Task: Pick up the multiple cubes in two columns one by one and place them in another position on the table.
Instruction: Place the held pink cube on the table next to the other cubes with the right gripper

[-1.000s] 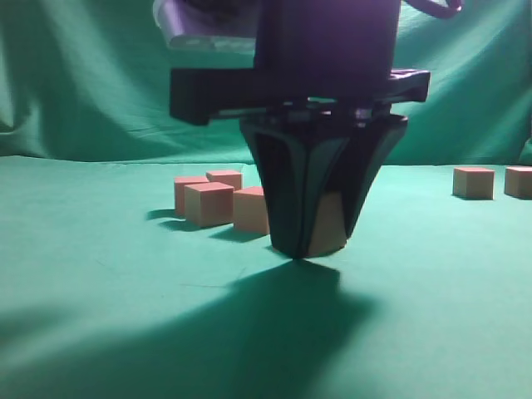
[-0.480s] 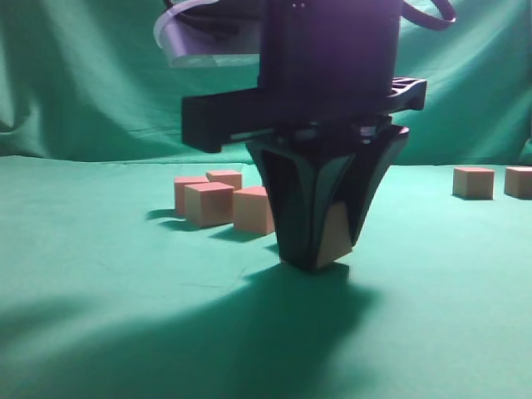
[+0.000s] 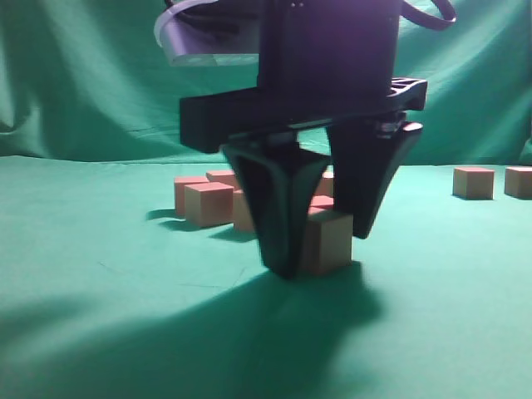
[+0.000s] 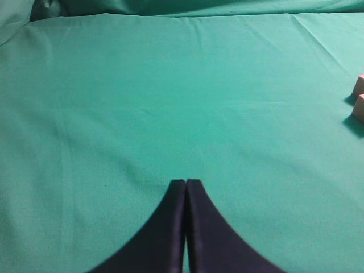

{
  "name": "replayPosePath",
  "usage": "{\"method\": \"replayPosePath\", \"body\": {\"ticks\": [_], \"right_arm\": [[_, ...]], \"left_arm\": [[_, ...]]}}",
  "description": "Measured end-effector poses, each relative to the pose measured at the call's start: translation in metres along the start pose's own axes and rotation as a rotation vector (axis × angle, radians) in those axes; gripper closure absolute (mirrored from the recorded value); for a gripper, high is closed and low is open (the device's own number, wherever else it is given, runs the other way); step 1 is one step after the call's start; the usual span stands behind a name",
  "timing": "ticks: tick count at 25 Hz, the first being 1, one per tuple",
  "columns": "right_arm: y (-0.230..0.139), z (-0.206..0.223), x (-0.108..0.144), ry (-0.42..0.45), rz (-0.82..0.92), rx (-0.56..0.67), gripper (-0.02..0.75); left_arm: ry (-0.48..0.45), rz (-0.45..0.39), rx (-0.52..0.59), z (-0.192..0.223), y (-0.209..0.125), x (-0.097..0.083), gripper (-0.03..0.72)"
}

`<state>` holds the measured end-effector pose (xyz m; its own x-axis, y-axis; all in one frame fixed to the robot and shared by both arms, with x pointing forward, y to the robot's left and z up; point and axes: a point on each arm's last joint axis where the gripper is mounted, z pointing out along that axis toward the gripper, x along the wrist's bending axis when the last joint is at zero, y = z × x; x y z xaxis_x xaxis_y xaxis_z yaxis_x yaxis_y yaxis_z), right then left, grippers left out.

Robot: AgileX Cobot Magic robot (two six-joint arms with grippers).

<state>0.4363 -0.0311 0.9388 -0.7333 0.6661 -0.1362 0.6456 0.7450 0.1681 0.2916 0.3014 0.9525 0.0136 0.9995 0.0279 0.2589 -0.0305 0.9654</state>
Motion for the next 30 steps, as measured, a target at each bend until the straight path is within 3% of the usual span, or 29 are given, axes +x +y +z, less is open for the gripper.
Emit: {"method": "replayPosePath", "body": {"ticks": [2, 5, 12, 13, 18, 21, 26, 30], "right_arm": [[0.0, 0.0, 0.0, 0.0, 0.012, 0.0, 0.194], [0.0, 0.0, 0.0, -0.001, 0.017, 0.002, 0.092], [0.0, -0.014, -0.004, -0.029, 0.031, 0.068, 0.108], [0.0, -0.021, -0.005, -0.032, 0.036, 0.065, 0.162], [0.001, -0.073, -0.017, -0.062, 0.052, -0.017, 0.162], [-0.002, -0.093, -0.029, -0.15, 0.074, -0.027, 0.162], [-0.001, -0.115, -0.058, -0.418, 0.16, -0.101, 0.162], [-0.004, -0.12, -0.091, -0.49, 0.295, -0.124, 0.162]], "left_arm": [[0.0, 0.0, 0.0, 0.0, 0.0, 0.0, 0.688], [0.0, 0.0, 0.0, 0.0, 0.0, 0.0, 0.688], [0.0, 0.0, 0.0, 0.0, 0.0, 0.0, 0.688], [0.0, 0.0, 0.0, 0.0, 0.0, 0.0, 0.688], [0.0, 0.0, 0.0, 0.0, 0.0, 0.0, 0.688], [0.0, 0.0, 0.0, 0.0, 0.0, 0.0, 0.688], [0.0, 0.0, 0.0, 0.0, 0.0, 0.0, 0.688], [0.0, 0.0, 0.0, 0.0, 0.0, 0.0, 0.688]]}}
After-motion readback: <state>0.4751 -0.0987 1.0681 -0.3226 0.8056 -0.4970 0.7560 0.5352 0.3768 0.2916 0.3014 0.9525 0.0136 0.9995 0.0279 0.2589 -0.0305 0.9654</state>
